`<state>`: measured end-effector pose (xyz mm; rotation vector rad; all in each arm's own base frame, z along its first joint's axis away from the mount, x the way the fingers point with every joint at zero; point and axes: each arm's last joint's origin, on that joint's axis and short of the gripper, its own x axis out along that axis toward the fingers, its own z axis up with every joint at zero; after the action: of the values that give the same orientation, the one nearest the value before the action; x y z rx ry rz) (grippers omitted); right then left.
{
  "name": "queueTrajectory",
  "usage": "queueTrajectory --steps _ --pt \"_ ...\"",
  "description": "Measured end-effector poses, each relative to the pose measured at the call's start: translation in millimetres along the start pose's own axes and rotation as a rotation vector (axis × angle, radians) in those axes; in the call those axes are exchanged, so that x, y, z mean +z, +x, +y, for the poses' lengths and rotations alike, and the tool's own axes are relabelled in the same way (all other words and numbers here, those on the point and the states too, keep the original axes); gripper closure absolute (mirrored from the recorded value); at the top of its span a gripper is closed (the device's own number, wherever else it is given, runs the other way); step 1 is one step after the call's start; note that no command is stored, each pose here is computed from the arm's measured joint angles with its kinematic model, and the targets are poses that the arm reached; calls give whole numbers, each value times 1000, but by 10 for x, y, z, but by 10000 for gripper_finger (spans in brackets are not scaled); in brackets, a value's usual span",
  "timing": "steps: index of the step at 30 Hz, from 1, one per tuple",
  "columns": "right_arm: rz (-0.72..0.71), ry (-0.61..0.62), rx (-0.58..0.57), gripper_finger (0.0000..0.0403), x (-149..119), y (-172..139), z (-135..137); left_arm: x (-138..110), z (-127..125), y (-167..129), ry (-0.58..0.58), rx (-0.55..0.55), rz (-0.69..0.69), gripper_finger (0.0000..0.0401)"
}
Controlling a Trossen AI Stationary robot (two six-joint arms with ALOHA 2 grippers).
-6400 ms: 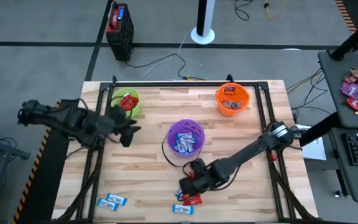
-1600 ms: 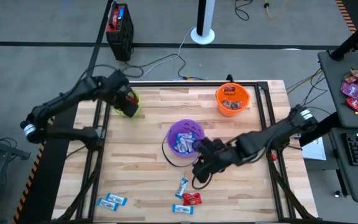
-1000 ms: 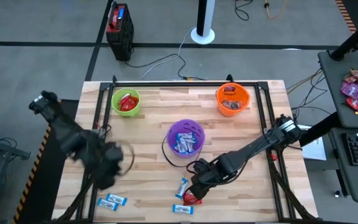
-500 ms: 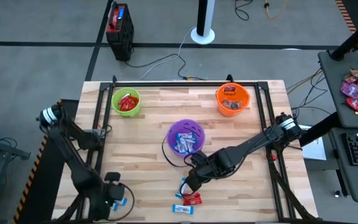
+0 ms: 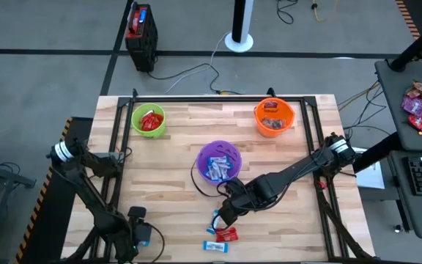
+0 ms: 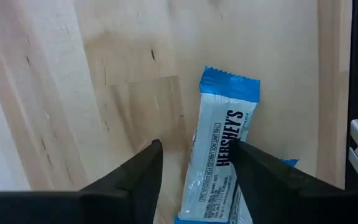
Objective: Sort candy by brand, put in halloween buckets
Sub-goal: Put the white chocolate into the purple bucket
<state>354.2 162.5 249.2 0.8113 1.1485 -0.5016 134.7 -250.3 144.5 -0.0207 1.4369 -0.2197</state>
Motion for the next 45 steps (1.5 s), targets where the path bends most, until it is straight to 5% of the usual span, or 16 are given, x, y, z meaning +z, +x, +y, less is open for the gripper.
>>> queueTrajectory --steps 9,19,28,37,45 --pt "-3 -20 -2 209 16 2 -5 82 184 -2 -88 120 2 252" --pt "-3 -43 -2 209 24 2 -7 118 228 -142 -68 87 -41 276" --pt "-2 -46 -2 209 24 2 -8 122 202 -78 85 35 -43 276" --pt "-1 -48 -2 209 24 2 -8 45 289 84 15 50 -30 277" --pt "-1 -59 -2 209 24 2 -8 55 288 40 71 47 -58 384"
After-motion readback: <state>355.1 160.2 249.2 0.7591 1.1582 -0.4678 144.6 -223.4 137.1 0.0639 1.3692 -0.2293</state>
